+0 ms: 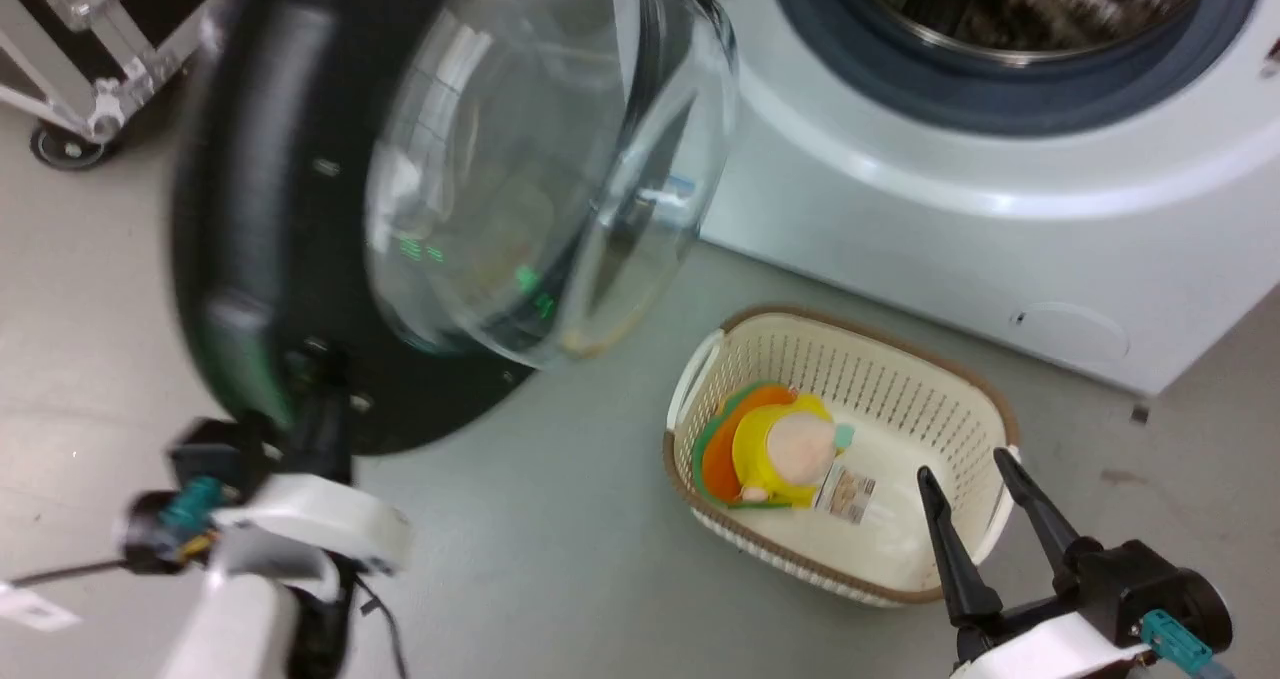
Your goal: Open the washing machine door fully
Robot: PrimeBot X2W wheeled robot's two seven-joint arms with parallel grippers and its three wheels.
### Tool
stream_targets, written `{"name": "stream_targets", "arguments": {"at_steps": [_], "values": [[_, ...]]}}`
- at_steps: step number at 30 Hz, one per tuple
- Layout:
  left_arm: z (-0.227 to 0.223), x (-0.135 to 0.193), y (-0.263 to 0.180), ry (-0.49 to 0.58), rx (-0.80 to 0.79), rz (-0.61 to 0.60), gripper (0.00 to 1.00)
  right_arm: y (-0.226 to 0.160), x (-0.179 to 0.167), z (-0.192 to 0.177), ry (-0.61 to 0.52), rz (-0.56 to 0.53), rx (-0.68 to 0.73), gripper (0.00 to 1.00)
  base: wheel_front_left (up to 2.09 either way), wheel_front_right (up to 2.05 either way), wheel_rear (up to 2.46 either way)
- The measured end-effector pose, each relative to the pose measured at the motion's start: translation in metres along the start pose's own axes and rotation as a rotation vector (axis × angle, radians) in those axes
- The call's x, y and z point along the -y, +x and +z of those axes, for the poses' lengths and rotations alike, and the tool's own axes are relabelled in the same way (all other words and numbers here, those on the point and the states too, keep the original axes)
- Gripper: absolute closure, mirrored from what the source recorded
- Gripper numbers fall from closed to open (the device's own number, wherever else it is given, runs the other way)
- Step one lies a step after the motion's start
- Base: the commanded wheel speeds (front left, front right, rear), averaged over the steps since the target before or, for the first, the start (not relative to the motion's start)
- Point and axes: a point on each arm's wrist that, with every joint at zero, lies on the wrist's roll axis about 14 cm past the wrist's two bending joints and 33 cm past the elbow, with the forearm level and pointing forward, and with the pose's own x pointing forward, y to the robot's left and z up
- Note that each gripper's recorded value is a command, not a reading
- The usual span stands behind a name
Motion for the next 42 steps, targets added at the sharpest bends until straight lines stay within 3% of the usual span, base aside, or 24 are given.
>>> {"name": "stream_targets", "arguments": {"at_steps": [13, 24, 28, 32, 37, 40, 42], "values": [[0.009, -0.104, 0.063, 0.181, -0.053, 0.204, 1.0, 0.012, 0.033, -0.042, 0.023, -0.041, -0.102, 0.0, 0.0, 0.0, 0.0], [0.008, -0.119, 0.088, 0.204, -0.064, 0.221, 1.0, 0.009, 0.048, -0.043, 0.011, -0.081, -0.11, 0.0, 0.0, 0.0, 0.0], [0.01, -0.106, 0.088, 0.194, -0.049, 0.18, 1.0, 0.005, 0.051, -0.032, -0.003, -0.097, -0.08, 0.0, 0.0, 0.0, 0.0], [0.011, -0.071, 0.083, 0.154, -0.009, 0.092, 1.0, -0.001, 0.061, -0.01, -0.03, -0.138, -0.018, 0.0, 0.0, 0.0, 0.0], [0.021, -0.007, 0.058, 0.096, 0.072, -0.067, 1.0, -0.016, 0.074, 0.038, -0.082, -0.208, 0.109, 0.0, 0.0, 0.0, 0.0], [0.03, 0.052, 0.018, 0.027, 0.146, -0.199, 1.0, -0.054, 0.087, 0.081, -0.138, -0.3, 0.212, 0.0, 0.0, 0.0, 0.0], [0.033, 0.067, 0.009, 0.015, 0.167, -0.236, 1.0, -0.068, 0.09, 0.084, -0.147, -0.328, 0.219, 0.0, 0.0, 0.0, 0.0]]}}
